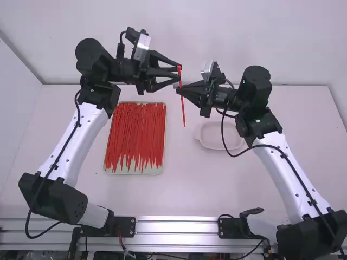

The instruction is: Fasten the cable tie

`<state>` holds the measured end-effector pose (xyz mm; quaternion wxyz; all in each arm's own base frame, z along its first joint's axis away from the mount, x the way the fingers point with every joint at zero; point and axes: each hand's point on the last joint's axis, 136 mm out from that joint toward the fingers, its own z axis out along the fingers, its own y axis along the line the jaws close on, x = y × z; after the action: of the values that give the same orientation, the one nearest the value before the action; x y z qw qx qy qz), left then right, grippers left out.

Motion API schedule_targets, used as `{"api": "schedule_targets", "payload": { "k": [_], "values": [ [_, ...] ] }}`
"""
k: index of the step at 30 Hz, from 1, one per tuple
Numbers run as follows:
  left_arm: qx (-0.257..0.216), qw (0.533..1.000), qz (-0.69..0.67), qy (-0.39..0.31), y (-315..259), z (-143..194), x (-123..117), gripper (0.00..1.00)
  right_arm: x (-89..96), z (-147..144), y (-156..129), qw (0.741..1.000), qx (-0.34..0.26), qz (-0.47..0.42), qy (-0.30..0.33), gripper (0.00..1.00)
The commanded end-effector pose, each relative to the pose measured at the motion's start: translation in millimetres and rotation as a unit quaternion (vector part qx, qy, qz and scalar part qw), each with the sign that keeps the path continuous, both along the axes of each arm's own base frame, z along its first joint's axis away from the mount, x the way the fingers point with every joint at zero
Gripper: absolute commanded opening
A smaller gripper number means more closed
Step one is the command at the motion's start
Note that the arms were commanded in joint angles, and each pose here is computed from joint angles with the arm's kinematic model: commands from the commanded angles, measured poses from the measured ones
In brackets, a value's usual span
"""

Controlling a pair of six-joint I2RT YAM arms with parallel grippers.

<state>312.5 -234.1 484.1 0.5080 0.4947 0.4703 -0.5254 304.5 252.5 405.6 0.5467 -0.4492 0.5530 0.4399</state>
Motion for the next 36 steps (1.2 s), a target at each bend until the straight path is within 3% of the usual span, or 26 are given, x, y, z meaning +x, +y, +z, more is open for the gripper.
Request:
{"api": "schedule_targets", "payload": {
  "k": [1,23,36],
  "values": [
    [0.001,1.0,-0.012,-0.005,-0.5,10.6,-10.6,0.31,-8.0,20.7,-2.8,1.0,0.009,0.004,-0.025,0.0],
    [-0.006,1.0,0.01,0.016,-2.0,3.5,0.6,0.17,-7.7,21.2,-2.7,1.0,0.01,0.003,-0.024,0.0],
    [0.001,1.0,-0.006,0.021,-4.9,0.1,-4.7,0.16,-7.7,21.4,-2.7,1.0,0.01,0.003,-0.025,0.0]
  ]
}}
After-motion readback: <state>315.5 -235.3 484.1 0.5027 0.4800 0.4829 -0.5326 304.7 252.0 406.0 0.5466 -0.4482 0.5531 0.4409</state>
